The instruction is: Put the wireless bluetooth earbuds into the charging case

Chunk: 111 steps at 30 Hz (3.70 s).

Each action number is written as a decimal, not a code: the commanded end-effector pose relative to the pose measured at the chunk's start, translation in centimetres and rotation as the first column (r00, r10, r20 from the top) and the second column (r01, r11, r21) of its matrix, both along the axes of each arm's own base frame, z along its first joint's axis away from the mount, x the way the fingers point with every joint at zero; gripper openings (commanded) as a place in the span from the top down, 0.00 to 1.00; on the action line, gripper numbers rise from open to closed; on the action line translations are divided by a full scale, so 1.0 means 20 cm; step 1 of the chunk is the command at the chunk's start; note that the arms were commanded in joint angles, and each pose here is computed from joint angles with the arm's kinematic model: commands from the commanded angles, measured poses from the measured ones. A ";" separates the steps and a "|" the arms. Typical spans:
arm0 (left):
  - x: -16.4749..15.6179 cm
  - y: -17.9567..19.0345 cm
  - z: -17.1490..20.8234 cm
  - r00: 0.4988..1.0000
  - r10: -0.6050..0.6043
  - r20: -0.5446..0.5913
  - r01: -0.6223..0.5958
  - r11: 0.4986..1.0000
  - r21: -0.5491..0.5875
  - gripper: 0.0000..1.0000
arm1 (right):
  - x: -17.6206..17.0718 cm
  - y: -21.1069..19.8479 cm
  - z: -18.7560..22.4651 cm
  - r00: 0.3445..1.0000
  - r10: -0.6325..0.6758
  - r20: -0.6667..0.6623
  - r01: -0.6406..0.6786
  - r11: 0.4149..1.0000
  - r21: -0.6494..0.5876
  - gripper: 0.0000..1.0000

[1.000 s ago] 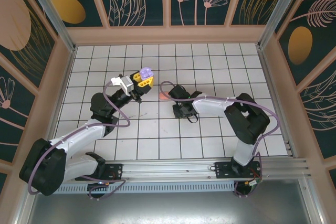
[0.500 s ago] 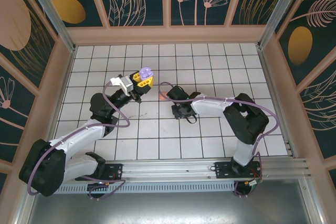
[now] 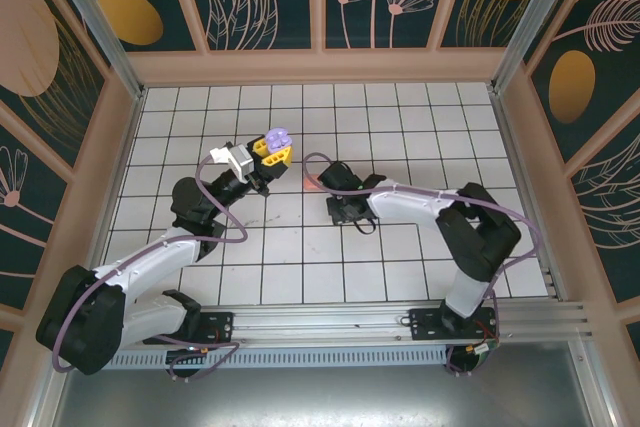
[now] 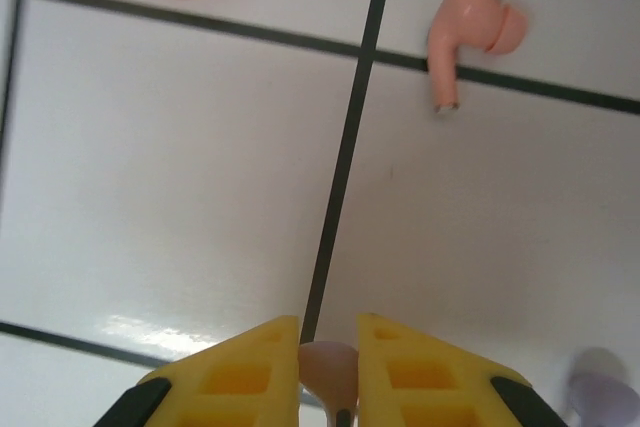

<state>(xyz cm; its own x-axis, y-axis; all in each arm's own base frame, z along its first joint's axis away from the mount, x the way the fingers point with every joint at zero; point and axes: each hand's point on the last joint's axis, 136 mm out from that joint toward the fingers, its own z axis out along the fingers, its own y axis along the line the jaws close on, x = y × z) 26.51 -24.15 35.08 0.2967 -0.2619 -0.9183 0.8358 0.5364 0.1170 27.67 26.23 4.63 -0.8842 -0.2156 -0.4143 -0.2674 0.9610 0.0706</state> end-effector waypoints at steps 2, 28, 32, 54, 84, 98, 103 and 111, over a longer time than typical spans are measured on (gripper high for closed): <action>-0.03 0.01 0.04 0.999 0.005 0.054 -0.005 1.000 0.005 1.00 | 0.05 0.01 0.29 0.992 -0.035 0.119 0.026 0.997 0.071 0.82; 0.00 -0.14 -0.08 0.996 -0.061 0.057 0.053 0.990 0.131 1.00 | -0.09 0.10 1.96 0.654 -0.080 0.752 -0.460 0.747 0.480 0.81; 0.01 -0.18 -0.07 0.995 -0.093 0.042 0.087 0.988 0.126 1.00 | -0.15 0.17 1.98 0.620 -0.047 0.783 -0.536 0.704 0.466 0.81; -0.01 -0.21 -0.03 0.989 -0.145 0.039 0.140 0.983 0.116 1.00 | -0.20 0.41 1.75 0.639 0.076 0.766 -0.581 0.700 0.415 0.81; -0.06 -0.21 0.02 0.983 -0.179 0.049 0.173 0.979 0.107 1.00 | -0.12 0.44 1.64 0.659 0.080 0.748 -0.538 0.745 0.394 0.82; -0.03 -0.20 0.04 0.988 -0.151 0.043 0.146 0.984 0.100 1.00 | -0.17 0.43 1.52 0.688 0.132 0.713 -0.542 0.747 0.385 0.84; -0.03 -0.20 0.04 0.988 -0.146 0.042 0.141 0.985 0.099 1.00 | -0.19 0.41 1.51 0.690 0.133 0.711 -0.538 0.752 0.381 0.84; -0.02 -0.20 0.05 0.990 -0.134 0.045 0.129 0.987 0.096 1.00 | -0.21 0.41 1.50 0.690 0.151 0.708 -0.547 0.750 0.373 0.85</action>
